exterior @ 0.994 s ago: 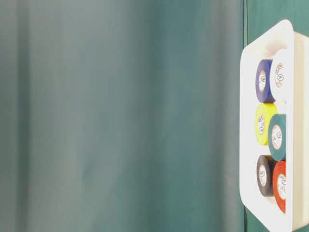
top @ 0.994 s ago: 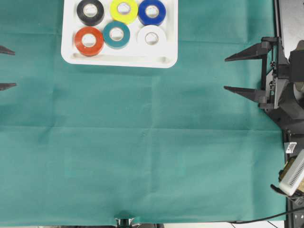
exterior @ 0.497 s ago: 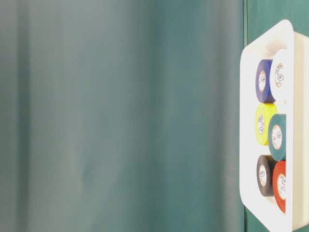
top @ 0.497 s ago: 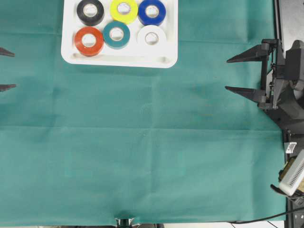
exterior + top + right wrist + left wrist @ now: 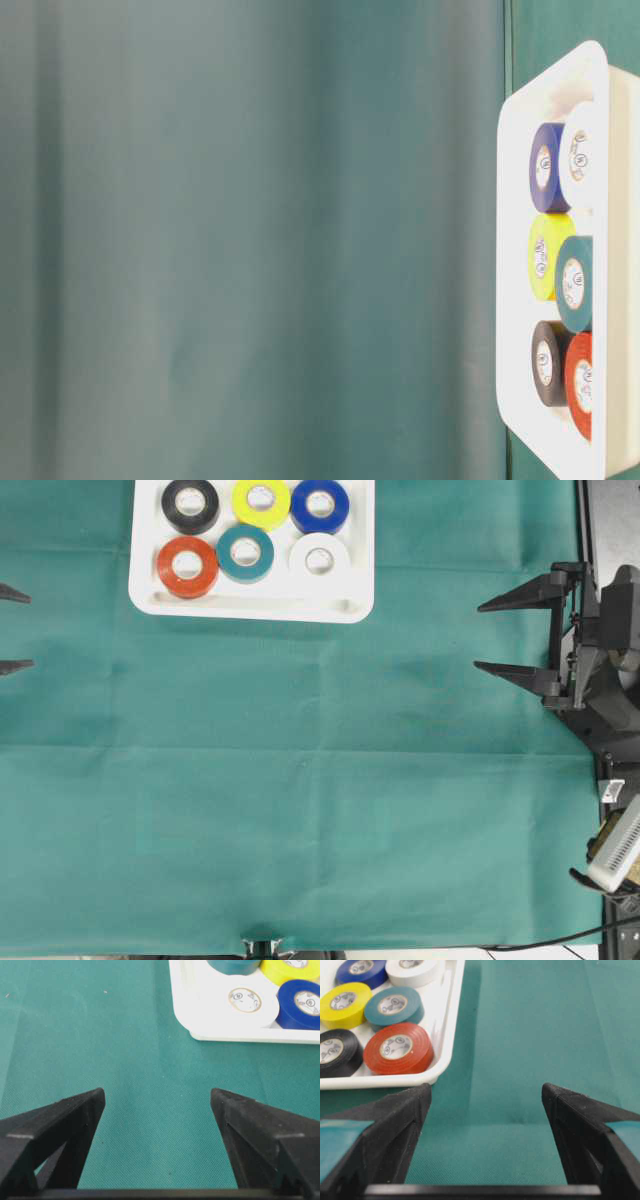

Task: Put the tape alternately from left to right into the white case.

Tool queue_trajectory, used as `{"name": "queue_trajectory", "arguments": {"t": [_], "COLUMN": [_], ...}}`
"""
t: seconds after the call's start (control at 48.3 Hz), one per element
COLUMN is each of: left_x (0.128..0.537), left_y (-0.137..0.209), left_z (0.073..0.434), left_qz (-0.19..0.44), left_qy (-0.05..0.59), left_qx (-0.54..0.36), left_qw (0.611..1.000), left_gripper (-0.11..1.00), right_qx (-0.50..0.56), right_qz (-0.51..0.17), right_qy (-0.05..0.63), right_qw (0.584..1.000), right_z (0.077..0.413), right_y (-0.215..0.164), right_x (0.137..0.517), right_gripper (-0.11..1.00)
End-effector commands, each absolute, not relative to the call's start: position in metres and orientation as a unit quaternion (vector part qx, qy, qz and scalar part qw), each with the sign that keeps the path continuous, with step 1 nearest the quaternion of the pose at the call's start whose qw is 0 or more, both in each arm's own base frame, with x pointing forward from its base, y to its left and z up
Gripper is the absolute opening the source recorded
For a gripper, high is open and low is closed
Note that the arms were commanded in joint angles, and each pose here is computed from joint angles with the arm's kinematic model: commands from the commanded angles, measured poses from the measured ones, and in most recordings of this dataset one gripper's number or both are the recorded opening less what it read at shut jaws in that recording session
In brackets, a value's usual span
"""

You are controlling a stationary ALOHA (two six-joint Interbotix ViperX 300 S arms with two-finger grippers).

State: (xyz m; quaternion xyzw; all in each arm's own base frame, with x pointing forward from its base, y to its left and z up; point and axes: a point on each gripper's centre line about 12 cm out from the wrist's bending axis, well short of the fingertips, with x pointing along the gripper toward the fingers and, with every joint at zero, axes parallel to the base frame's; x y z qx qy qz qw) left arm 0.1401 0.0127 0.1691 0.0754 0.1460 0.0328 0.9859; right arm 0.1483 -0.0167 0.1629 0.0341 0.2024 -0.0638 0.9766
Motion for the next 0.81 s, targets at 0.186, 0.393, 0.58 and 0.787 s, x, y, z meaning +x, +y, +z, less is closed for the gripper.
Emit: {"name": "queue_trajectory", "arguments": {"t": [0.186, 0.393, 0.58, 0.787], "left_x": [0.141, 0.136, 0.130, 0.127], "left_y": [0.013, 0.013, 0.012, 0.012], "left_z": [0.171, 0.176, 0.176, 0.172], "left_qz": [0.034, 0.036, 0.038, 0.038], "left_qy": [0.143, 0.120, 0.098, 0.095], "left_qx": [0.078, 0.079, 0.080, 0.079], "left_qw": [0.986, 0.989, 0.991, 0.992], "left_gripper": [0.93, 0.93, 0.93, 0.93], "right_qx": [0.028, 0.010, 0.010, 0.013], "right_qz": [-0.060, -0.053, -0.044, -0.046], "right_qy": [0.199, 0.198, 0.189, 0.176], "right_qw": [0.978, 0.979, 0.981, 0.983], "right_z": [0.166, 0.164, 0.161, 0.164], "right_y": [-0.016, -0.015, -0.013, -0.013], "right_x": [0.150, 0.149, 0.148, 0.145], "right_gripper": [0.78, 0.78, 0.78, 0.78]}}
